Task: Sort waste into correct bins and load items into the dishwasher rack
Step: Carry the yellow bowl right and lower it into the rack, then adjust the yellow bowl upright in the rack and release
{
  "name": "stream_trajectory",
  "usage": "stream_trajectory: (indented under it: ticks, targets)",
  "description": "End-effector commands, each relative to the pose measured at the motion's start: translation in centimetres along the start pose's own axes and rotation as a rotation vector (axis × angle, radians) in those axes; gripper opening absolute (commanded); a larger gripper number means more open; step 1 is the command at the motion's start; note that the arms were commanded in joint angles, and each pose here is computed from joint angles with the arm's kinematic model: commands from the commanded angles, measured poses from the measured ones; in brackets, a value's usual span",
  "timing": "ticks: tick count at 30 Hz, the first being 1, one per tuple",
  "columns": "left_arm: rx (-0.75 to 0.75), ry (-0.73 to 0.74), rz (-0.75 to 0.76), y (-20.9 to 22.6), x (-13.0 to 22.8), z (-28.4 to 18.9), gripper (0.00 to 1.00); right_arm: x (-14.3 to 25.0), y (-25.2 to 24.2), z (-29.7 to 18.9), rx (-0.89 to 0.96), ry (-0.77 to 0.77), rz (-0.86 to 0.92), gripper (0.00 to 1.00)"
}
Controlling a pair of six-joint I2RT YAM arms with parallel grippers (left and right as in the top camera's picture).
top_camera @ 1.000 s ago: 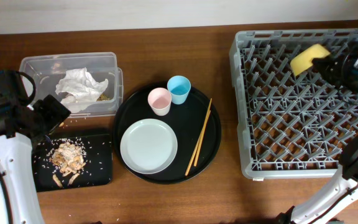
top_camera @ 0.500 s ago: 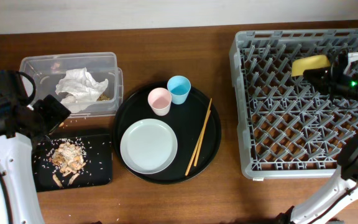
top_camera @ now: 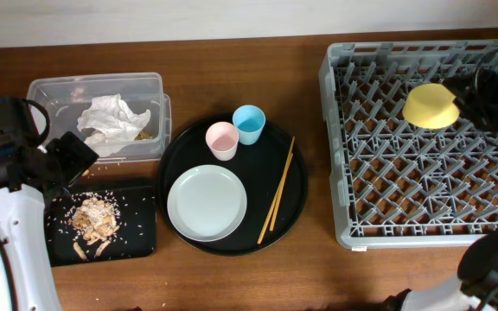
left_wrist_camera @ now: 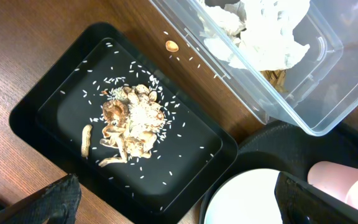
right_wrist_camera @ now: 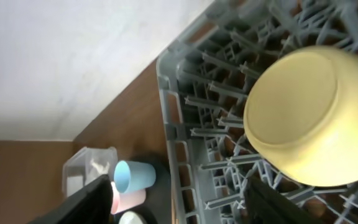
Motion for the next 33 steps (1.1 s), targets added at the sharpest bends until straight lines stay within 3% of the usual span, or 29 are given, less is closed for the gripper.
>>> stream_trajectory:
  ticks: [1,8,16,18,21,27,33]
  targets:
    - [0.008,-0.019,0.000,0.2,-0.2,-0.6,0.99,-0.6,0.7,-0.9,0.061,-0.041,-0.045,0.71]
    - [0.009,-0.019,0.000,0.1,-0.2,-0.6,0.99,-1.6,-1.4,2.4,0.293,-0.043,-0.123,0.73]
    - [0.008,-0.019,0.000,0.2,-0.2,-0.6,0.99,0.0,-4.0,10.0,0.384,0.081,-0.096,0.70]
    - [0.008,-0.019,0.000,0.2,-0.2,-0.6,0.99,0.2,-4.6,10.2,0.420,0.090,-0.084,0.69]
    - [0.009,-0.019,0.000,0.1,-0.2,-0.6,0.99,0.3,-5.1,10.0,0.476,0.095,-0.082,0.58]
    - [0.008,-0.019,0.000,0.2,-0.2,-0.6,0.99,0.8,-5.5,9.7,0.534,0.125,-0.072,0.46]
    - [0.008,-0.019,0.000,0.2,-0.2,-0.6,0.99,-0.5,-2.8,7.4,0.520,0.066,-0.106,0.47]
Point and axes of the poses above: each gripper's point midway between its finger pads, its own z axis out along the fingers, its own y axis along the line the jaws close on, x = y × z, the point moved 8 cm from there along -z, back along the fingers, and after that the axes turned 11 degrees about -z, right-handed, at the moved point
